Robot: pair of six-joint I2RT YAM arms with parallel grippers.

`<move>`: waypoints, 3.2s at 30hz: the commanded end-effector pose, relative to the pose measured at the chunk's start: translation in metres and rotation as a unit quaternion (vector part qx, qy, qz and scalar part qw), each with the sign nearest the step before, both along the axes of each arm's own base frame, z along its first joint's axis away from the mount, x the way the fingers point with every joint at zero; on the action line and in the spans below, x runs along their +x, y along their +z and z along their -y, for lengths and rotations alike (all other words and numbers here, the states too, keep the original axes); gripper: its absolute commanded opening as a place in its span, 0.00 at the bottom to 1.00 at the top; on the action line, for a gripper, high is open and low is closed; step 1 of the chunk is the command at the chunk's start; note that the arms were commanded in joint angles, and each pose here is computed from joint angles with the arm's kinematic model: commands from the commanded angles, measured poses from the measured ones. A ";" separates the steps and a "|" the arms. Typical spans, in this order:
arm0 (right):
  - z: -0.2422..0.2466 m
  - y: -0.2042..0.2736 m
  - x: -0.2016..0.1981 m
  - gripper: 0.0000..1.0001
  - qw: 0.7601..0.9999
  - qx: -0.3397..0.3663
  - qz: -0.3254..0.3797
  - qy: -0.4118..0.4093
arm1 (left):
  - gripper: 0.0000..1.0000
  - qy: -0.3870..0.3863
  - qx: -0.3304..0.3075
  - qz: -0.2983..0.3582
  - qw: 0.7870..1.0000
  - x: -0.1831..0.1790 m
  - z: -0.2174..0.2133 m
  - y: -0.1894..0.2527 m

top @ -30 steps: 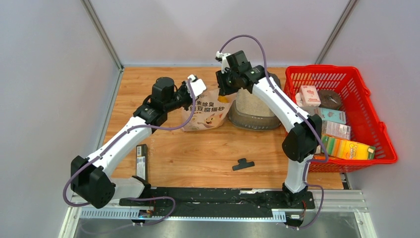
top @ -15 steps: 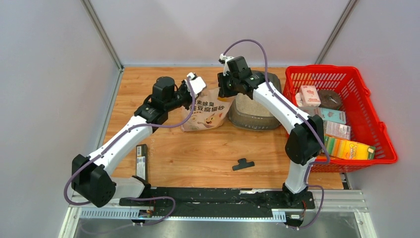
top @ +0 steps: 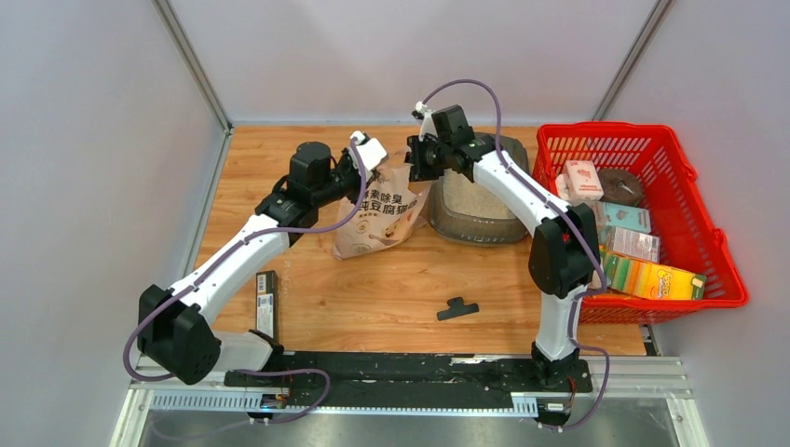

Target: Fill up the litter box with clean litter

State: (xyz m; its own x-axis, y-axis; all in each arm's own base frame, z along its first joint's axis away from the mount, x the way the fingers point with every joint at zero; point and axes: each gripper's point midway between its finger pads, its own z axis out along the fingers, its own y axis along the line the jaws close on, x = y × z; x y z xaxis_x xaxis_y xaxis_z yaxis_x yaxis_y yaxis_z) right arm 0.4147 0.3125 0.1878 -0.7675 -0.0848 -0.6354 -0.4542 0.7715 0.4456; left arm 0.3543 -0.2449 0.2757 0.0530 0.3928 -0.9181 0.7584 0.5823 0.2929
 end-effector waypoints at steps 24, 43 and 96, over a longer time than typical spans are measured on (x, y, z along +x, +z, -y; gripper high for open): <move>0.020 0.089 -0.032 0.00 0.934 0.293 -0.187 0.082 | 0.00 -0.043 -0.028 0.207 0.977 -0.018 -0.001 0.132; 0.107 0.104 -0.009 0.00 0.940 0.310 -0.138 0.030 | 0.00 -0.045 0.043 0.228 0.972 -0.022 -0.014 0.111; 0.284 0.178 0.045 0.00 0.919 0.381 -0.017 -0.102 | 0.00 -0.048 0.055 0.213 0.974 0.002 -0.001 0.104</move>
